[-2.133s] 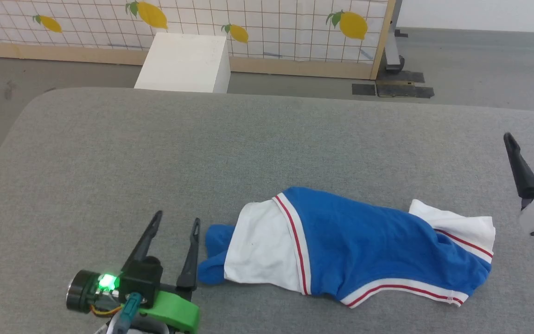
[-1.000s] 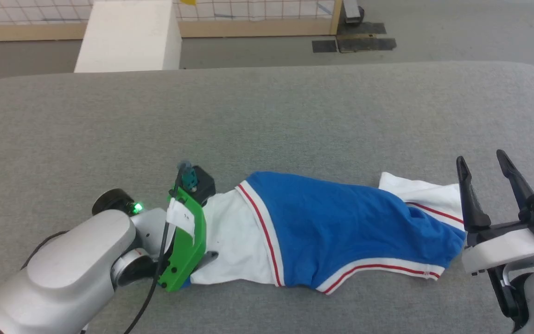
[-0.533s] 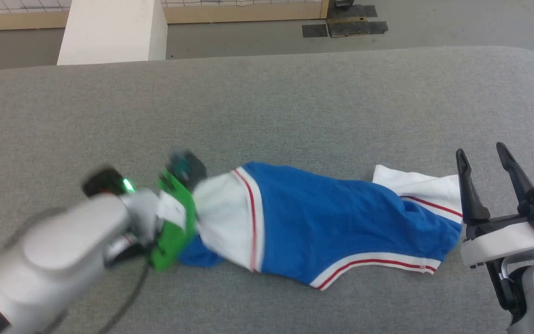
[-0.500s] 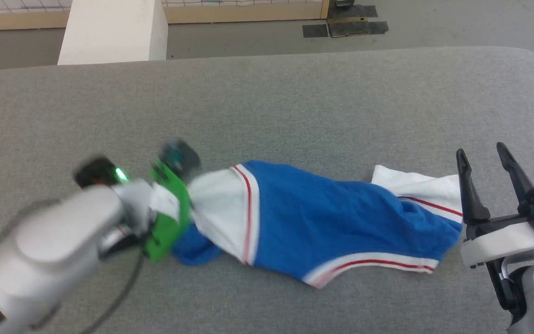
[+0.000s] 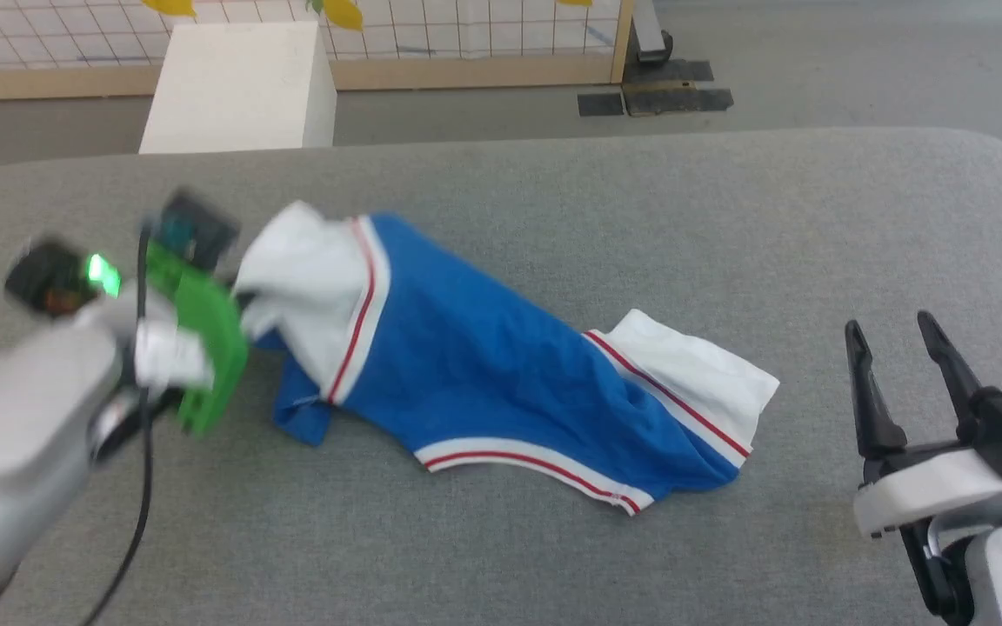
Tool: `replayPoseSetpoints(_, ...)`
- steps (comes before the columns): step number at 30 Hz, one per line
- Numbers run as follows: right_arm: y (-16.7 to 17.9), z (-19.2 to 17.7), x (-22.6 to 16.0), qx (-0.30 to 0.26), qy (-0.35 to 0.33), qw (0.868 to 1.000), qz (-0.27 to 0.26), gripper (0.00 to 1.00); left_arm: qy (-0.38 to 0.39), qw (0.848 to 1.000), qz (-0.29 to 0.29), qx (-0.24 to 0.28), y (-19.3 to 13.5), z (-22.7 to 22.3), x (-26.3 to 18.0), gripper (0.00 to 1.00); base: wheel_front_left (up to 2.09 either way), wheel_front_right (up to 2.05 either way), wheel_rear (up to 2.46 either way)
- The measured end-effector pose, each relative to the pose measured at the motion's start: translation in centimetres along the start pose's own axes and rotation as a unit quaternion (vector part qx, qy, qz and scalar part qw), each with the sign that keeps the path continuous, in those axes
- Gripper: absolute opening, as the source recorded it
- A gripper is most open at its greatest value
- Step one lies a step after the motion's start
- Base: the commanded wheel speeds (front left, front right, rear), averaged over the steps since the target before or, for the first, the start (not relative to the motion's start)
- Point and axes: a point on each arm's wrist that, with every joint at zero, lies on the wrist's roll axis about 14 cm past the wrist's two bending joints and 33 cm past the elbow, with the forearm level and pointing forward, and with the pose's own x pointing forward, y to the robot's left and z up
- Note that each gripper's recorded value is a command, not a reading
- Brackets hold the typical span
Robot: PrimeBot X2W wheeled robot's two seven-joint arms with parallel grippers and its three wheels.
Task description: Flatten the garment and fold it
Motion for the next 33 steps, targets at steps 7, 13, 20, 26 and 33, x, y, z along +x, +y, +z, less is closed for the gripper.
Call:
replayPoseSetpoints(7,-0.1,-0.4,-1.1,0.004,0.006,1.0,-0.005,1.0,0.053,0.995,-0.015,-0.084,-4.9,-9.2,-3.1,0.0,0.0,0.0,0.0)
replayPoseSetpoints(13,0.7,-0.7,-1.2,0.01,0.009,1.0,0.003,1.0,0.114,0.984,-0.05,-0.129,-10.1,-14.8,-5.2,0.0,0.0,0.0,0.0)
replayPoseSetpoints(20,1.4,-0.3,-1.2,0.013,0.003,1.0,0.011,1.0,0.098,0.983,-0.037,-0.151,-10.9,-14.7,-6.0,1.0,0.0,0.0,0.0)
replayPoseSetpoints(26,1.9,-0.2,-1.3,0.014,0.003,1.0,0.019,1.0,0.046,0.988,0.013,-0.148,-6.2,-11.3,-8.0,1.0,0.0,0.0,0.0)
replayPoseSetpoints(33,3.1,-0.8,-0.8,0.018,0.011,0.999,0.035,1.0,0.064,0.99,0.048,-0.115,-0.9,-8.5,-8.7,1.0,0.0,0.0,0.0)
